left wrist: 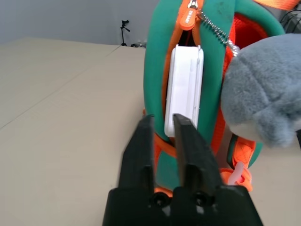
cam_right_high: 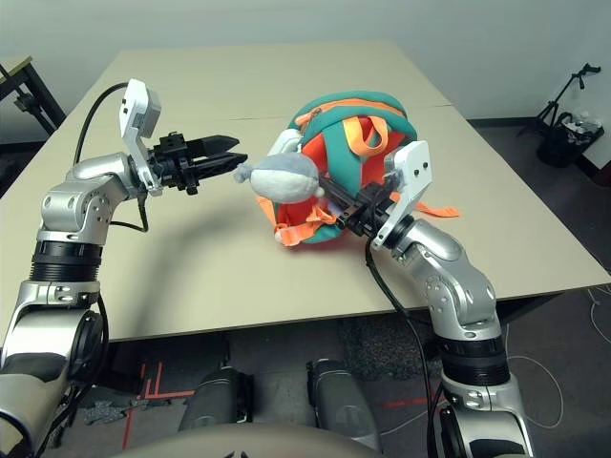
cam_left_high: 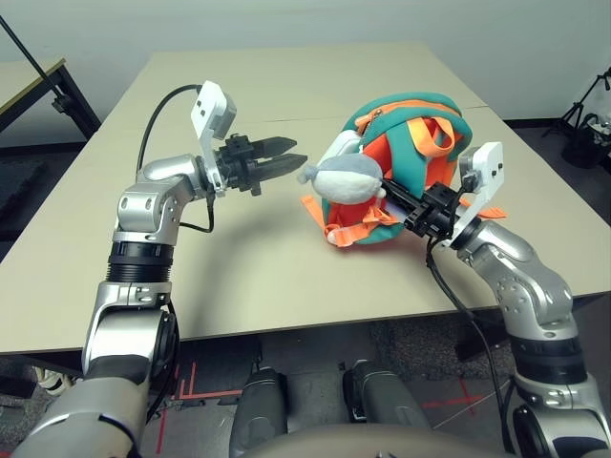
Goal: Put the pencil case into the backpack and zip it.
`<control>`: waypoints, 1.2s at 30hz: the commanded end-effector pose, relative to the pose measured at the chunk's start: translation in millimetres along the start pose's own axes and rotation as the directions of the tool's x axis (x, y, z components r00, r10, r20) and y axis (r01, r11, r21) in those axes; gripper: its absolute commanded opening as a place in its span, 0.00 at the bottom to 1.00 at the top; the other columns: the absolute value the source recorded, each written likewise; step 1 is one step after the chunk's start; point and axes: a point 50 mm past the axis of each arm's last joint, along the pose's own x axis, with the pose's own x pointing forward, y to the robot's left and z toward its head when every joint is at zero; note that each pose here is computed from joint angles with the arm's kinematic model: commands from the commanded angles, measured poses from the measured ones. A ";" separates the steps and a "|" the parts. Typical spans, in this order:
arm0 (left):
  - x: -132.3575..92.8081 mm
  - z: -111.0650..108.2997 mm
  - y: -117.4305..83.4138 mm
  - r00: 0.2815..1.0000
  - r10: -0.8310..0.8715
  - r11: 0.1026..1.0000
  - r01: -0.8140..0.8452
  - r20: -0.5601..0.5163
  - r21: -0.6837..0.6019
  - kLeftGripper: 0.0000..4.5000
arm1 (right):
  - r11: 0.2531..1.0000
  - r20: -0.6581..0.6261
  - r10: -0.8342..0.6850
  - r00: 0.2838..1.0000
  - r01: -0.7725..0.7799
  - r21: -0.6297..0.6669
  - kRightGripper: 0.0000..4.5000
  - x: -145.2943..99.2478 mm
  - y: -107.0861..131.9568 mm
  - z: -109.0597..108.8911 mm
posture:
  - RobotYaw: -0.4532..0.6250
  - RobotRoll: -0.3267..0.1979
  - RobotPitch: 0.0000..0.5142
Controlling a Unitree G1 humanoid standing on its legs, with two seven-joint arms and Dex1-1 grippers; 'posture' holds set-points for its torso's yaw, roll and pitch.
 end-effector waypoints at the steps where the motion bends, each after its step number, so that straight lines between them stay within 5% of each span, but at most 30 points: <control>1: 7.3 -0.2 -3.0 1.000 0.000 1.000 0.000 0.025 0.005 0.00 | 0.999 -0.009 0.050 0.999 -0.050 -0.010 0.03 6.2 4.8 -0.8 | 0.27 0.62 0.00; 20: 57.8 -15.1 -5.4 0.994 -0.068 0.995 0.074 0.083 -0.070 0.00 | 0.999 -0.006 0.034 0.999 -0.034 -0.031 0.03 3.0 4.8 -0.4 | 0.23 0.62 0.00; 36: 103.3 -30.2 -26.4 0.987 -0.157 0.984 0.159 0.041 -0.075 0.00 | 0.999 -0.001 0.025 1.000 -0.025 -0.035 0.03 2.7 5.2 -0.1 | 0.23 0.62 0.00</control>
